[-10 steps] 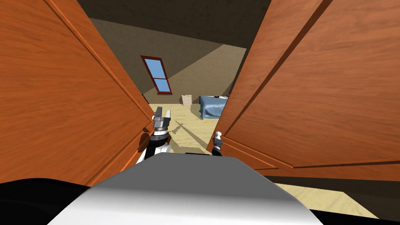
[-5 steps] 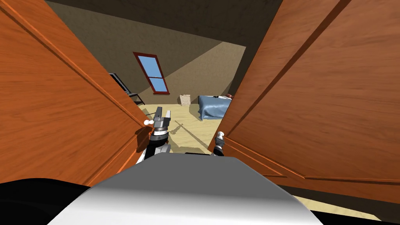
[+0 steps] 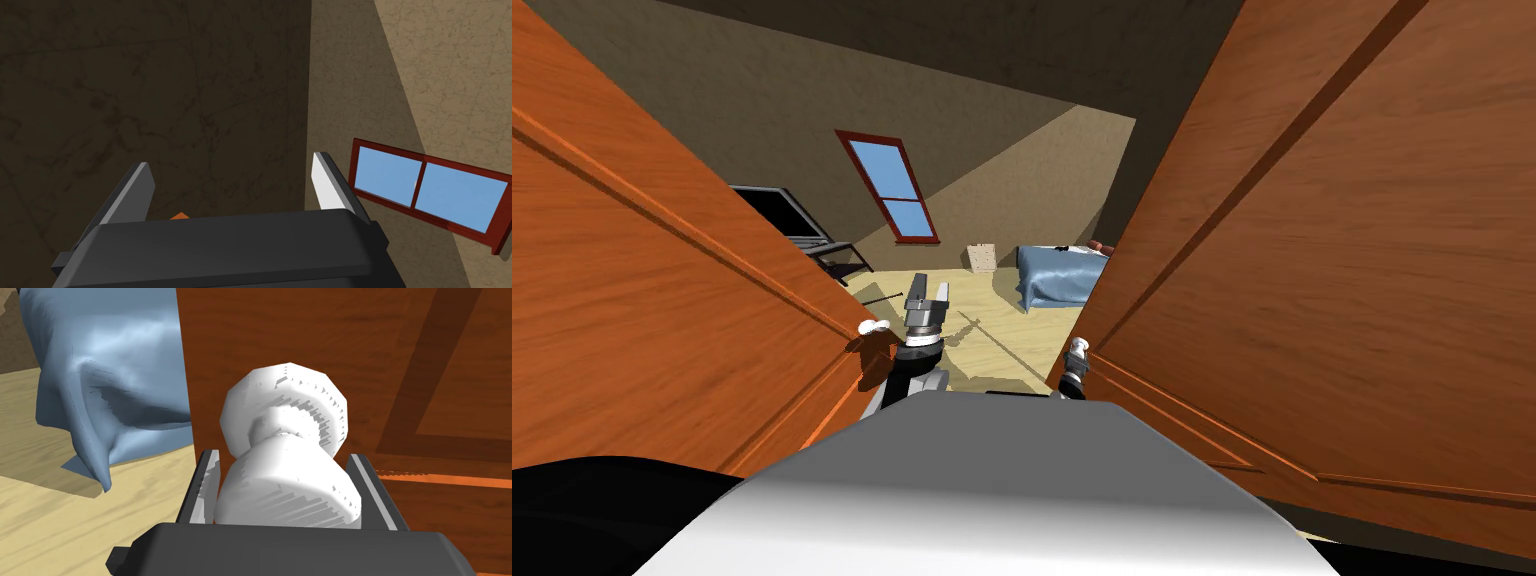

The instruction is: Push the door open

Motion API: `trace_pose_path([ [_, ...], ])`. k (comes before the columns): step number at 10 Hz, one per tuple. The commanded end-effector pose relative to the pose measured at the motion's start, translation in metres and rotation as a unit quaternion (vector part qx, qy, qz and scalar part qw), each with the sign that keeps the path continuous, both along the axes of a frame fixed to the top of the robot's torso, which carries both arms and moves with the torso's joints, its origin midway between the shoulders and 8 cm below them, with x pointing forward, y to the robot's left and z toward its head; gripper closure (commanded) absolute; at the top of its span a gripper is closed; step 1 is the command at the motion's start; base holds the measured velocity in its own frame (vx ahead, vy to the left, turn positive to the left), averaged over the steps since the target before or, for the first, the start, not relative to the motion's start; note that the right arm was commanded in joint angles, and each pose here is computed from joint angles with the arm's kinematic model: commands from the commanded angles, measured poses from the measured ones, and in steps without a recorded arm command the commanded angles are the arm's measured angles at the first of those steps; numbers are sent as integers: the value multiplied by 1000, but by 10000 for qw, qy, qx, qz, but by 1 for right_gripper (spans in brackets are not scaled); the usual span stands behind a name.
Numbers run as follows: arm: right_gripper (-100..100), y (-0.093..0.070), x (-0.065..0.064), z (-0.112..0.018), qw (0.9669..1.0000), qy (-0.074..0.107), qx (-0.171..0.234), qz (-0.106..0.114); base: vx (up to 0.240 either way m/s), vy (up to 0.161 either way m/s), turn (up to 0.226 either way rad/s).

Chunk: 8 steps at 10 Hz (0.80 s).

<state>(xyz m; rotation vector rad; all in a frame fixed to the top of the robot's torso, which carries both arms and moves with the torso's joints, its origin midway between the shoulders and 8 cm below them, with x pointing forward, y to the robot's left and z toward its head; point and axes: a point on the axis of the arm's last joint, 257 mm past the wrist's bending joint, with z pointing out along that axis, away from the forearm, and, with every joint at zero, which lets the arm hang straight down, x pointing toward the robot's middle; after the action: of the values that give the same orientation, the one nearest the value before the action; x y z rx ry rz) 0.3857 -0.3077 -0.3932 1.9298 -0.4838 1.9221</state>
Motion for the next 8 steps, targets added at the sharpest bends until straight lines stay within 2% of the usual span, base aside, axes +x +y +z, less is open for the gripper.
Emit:
trace_pose_path([
  [1, 100, -21, -3, 4, 9998, -30, -120, -146, 169, -2, -55],
  [5, 100, -48, -9, 7, 9988, -44, -176, -446, 187, -6, -56],
  [8, 100, -57, -16, 5, 9974, -55, -65, -720, 209, -14, -70],
])
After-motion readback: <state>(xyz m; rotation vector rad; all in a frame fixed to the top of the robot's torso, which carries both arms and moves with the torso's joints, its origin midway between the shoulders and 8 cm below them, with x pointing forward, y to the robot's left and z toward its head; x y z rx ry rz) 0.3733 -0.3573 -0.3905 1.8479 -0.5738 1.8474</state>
